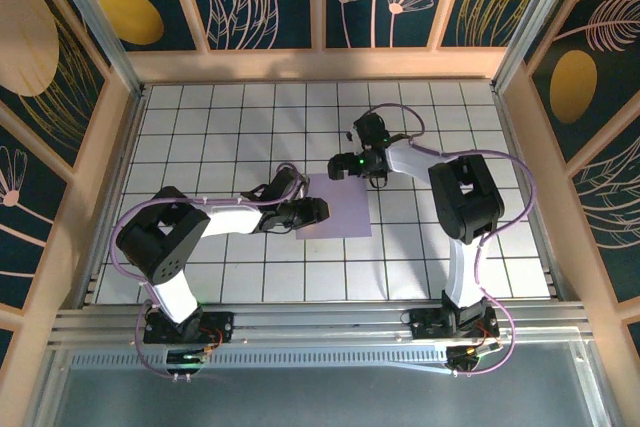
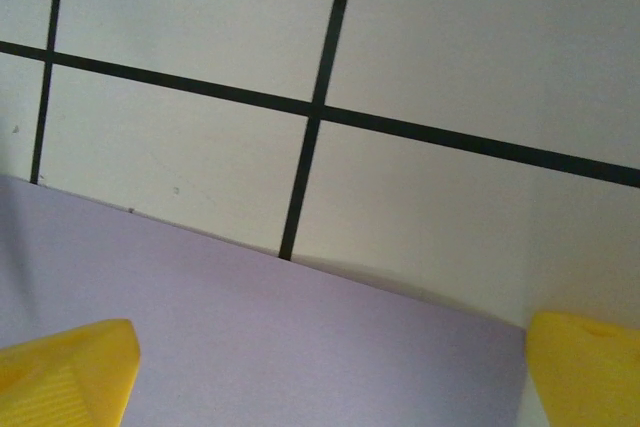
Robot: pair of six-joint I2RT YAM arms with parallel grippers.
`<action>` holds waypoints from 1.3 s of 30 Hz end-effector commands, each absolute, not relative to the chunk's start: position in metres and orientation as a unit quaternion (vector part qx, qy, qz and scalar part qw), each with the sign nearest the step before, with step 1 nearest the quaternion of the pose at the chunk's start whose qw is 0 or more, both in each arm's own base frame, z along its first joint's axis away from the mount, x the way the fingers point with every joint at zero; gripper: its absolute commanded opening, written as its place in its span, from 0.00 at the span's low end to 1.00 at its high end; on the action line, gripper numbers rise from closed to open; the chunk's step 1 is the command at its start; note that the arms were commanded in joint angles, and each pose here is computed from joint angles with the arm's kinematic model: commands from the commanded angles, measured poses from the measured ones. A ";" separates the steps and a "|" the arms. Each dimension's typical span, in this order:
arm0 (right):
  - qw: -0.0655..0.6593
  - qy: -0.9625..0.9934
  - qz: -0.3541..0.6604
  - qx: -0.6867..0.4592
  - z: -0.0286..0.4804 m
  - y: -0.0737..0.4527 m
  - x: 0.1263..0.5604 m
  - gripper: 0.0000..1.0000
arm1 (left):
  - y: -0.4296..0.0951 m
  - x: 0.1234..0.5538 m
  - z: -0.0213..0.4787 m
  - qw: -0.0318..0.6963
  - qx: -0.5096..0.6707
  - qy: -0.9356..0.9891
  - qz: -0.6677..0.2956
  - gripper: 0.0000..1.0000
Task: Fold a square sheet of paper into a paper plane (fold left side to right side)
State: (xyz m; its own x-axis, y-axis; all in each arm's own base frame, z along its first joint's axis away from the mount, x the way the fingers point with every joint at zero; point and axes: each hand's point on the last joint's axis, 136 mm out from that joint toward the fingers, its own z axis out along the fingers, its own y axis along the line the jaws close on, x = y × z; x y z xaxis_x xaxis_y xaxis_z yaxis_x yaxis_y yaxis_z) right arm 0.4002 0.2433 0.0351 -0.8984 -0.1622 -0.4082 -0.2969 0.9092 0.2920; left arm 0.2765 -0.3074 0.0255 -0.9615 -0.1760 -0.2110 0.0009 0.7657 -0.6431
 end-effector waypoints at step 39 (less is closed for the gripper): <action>0.106 0.955 0.234 -0.151 0.040 0.264 0.318 0.32 | -0.280 0.284 0.065 0.194 -0.075 0.923 -0.323 0.63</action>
State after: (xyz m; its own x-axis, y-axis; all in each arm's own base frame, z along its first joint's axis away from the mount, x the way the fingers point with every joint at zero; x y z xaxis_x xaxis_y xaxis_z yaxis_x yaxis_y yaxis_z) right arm 0.3276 0.2620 0.0257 -0.9276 -0.2515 -0.2763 -0.3409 0.8725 0.3502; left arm 0.2791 -0.2941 0.0489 -0.9356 -0.2362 -0.2625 -0.0122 0.7645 -0.6445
